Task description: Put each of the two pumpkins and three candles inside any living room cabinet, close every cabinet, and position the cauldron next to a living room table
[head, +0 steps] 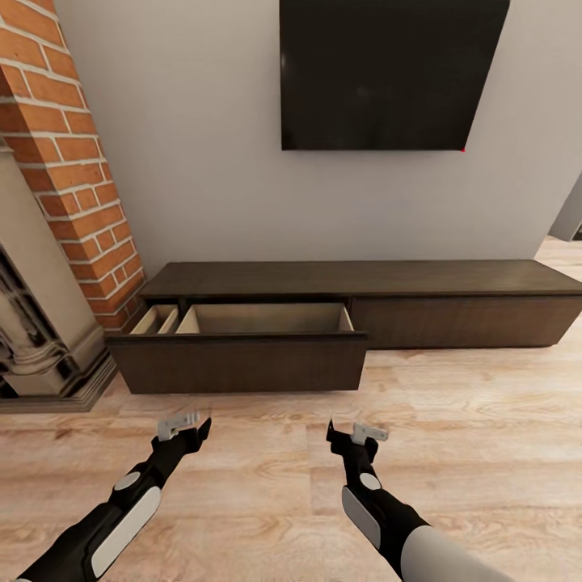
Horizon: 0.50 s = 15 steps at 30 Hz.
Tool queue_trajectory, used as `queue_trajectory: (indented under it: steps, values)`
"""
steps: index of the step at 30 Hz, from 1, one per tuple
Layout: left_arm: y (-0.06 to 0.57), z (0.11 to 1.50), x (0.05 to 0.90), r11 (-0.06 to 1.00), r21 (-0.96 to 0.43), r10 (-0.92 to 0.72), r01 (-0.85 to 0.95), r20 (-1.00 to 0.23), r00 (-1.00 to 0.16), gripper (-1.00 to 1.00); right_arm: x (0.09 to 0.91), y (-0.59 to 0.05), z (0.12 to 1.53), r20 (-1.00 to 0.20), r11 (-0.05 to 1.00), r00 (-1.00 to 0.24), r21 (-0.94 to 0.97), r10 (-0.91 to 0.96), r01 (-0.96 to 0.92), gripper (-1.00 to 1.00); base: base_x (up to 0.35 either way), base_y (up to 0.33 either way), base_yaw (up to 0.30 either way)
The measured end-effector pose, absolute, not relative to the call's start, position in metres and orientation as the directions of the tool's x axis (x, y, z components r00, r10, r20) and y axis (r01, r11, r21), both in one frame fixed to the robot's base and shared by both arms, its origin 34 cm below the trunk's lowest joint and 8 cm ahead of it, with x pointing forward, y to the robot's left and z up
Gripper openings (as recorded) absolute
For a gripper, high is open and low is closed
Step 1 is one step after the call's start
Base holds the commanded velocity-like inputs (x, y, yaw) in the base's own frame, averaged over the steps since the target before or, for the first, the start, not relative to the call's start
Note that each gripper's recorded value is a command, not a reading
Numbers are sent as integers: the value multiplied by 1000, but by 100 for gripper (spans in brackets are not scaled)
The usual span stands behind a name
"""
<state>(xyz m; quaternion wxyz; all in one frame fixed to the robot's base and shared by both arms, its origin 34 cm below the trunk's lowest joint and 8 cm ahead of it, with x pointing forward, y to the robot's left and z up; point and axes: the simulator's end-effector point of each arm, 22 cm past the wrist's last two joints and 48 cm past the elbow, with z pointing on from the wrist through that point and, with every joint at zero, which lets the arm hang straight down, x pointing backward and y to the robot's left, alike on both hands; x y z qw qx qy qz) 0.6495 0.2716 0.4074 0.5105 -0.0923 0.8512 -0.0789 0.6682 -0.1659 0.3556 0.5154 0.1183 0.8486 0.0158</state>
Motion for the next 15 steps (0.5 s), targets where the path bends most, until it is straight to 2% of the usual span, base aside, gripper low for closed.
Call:
queue_trajectory:
  steps: [15]
  values:
    - [275, 371, 642, 971, -221, -238, -93, -827, -509, 100, 658, -165, 318, -842, 972, -494, 136, 215, 191, 100, 0, 0, 0]
